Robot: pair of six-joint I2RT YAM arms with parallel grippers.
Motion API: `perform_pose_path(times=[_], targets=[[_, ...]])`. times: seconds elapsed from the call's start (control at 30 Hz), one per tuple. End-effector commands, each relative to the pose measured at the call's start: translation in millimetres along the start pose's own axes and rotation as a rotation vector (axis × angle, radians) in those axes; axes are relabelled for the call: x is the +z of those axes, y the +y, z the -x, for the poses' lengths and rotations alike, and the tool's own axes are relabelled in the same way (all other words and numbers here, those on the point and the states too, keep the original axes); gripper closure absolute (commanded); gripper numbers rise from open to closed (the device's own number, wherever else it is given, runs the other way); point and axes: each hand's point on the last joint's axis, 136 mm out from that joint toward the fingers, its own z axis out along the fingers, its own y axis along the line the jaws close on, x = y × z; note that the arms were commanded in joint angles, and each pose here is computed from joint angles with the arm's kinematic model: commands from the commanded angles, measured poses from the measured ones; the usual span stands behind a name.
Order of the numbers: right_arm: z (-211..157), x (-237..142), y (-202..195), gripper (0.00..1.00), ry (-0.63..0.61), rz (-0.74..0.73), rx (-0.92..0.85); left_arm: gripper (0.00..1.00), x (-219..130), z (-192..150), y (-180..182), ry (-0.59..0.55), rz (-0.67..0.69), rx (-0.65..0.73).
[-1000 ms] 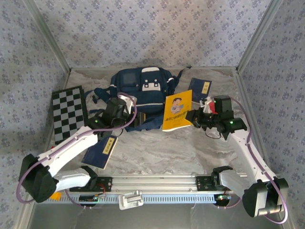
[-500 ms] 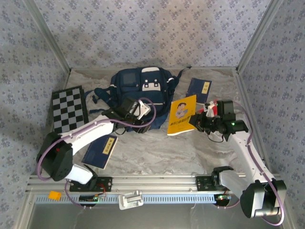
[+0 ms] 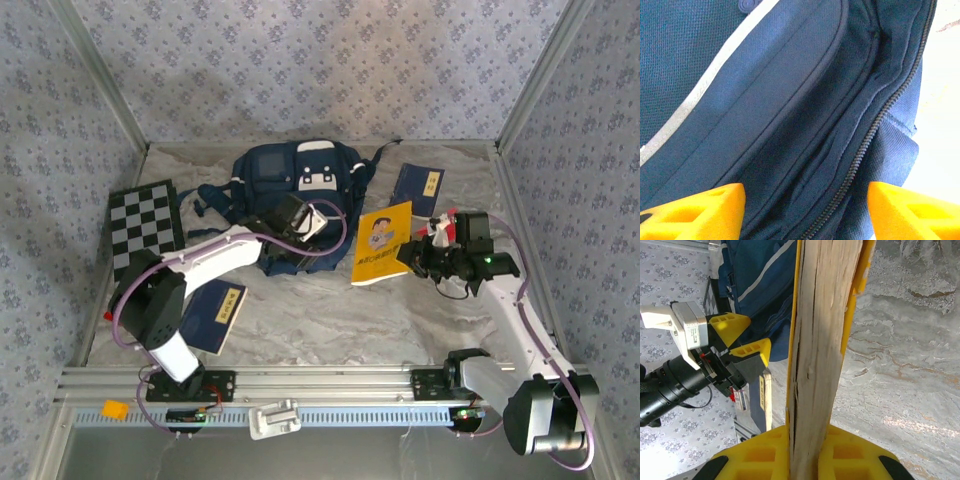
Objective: Pack the student bag
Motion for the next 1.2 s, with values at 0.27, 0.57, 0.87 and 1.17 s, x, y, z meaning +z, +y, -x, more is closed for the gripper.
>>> perform_pose_path(times=[0.27, 0.57, 0.87, 1.17], targets=[[8.4, -3.8, 15.0, 1.00, -0.017, 0.066, -0.054, 0.45, 6.7, 14.0, 7.2, 0.013, -0.060, -0.022], [9.1, -2.5, 13.7, 1.00, -0.018, 0.072, -0.048, 0.40, 0.7, 11.5, -20.1, 0.011, -0.205, -0.031], [9.7, -2.9, 13.3, 1.00, -0.022, 0.073, -0.043, 0.51, 27.0, 11.1, 9.3, 0.035, -0.072, -0.049], [11.6, -5.1, 17.3, 1.00, -0.029, 0.081, -0.046, 0.66, 22.1, 29.1, 24.7, -0.007, -0.047, -0.059]])
